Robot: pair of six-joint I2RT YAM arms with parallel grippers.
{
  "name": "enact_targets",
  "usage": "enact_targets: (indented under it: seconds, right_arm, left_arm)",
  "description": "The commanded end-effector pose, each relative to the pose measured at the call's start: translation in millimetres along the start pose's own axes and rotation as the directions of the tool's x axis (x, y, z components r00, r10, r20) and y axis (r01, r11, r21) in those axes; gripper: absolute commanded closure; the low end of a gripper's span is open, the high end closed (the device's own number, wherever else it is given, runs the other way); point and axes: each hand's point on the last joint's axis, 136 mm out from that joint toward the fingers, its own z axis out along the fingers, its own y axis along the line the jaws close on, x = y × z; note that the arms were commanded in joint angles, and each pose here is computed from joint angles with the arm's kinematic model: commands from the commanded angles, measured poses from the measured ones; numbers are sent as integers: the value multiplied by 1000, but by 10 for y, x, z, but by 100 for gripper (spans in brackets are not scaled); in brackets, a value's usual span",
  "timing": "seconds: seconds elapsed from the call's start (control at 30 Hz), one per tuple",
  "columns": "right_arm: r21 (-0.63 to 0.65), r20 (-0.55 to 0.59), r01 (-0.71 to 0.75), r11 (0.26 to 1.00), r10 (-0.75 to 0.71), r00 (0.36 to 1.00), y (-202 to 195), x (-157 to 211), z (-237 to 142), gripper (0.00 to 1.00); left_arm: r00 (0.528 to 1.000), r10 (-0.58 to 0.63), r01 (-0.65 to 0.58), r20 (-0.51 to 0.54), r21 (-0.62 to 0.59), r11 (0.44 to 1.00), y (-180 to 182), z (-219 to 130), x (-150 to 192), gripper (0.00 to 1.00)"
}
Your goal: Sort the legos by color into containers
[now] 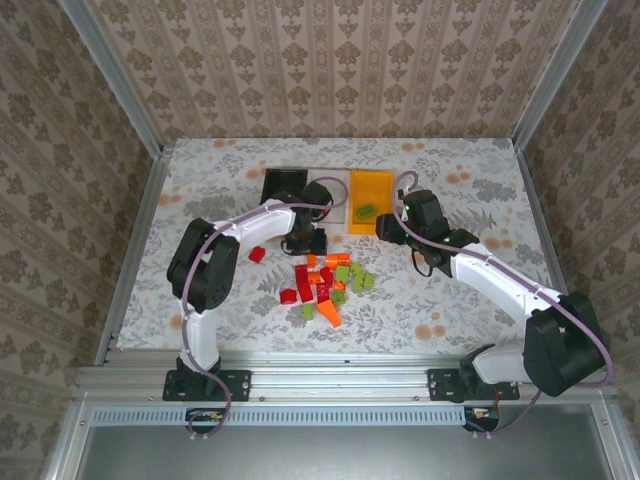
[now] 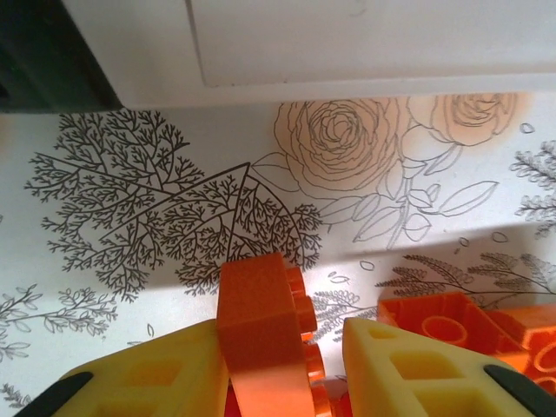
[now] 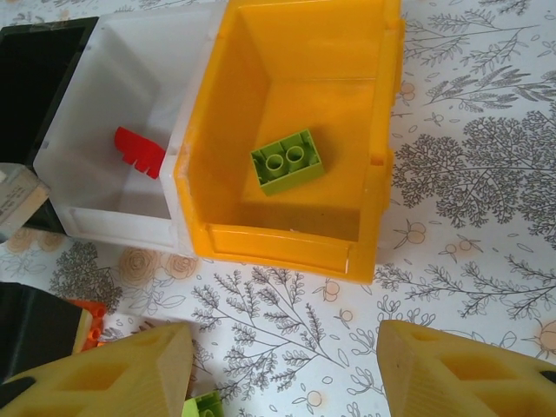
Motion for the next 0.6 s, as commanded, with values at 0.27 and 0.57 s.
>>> enact_targets:
  seconds: [0.27,0.57]
  right_arm:
    - [-38,39,-26,999,27,999,50,-96,-114,41]
    - [-47,30,-30,998,32,999,66,-77,-87,41]
  left_arm:
    - [1000,-9,9,7,-45,999,106,27,-38,85]
    - [969,23,-12,247,-49,999,201,-1099,-740,90]
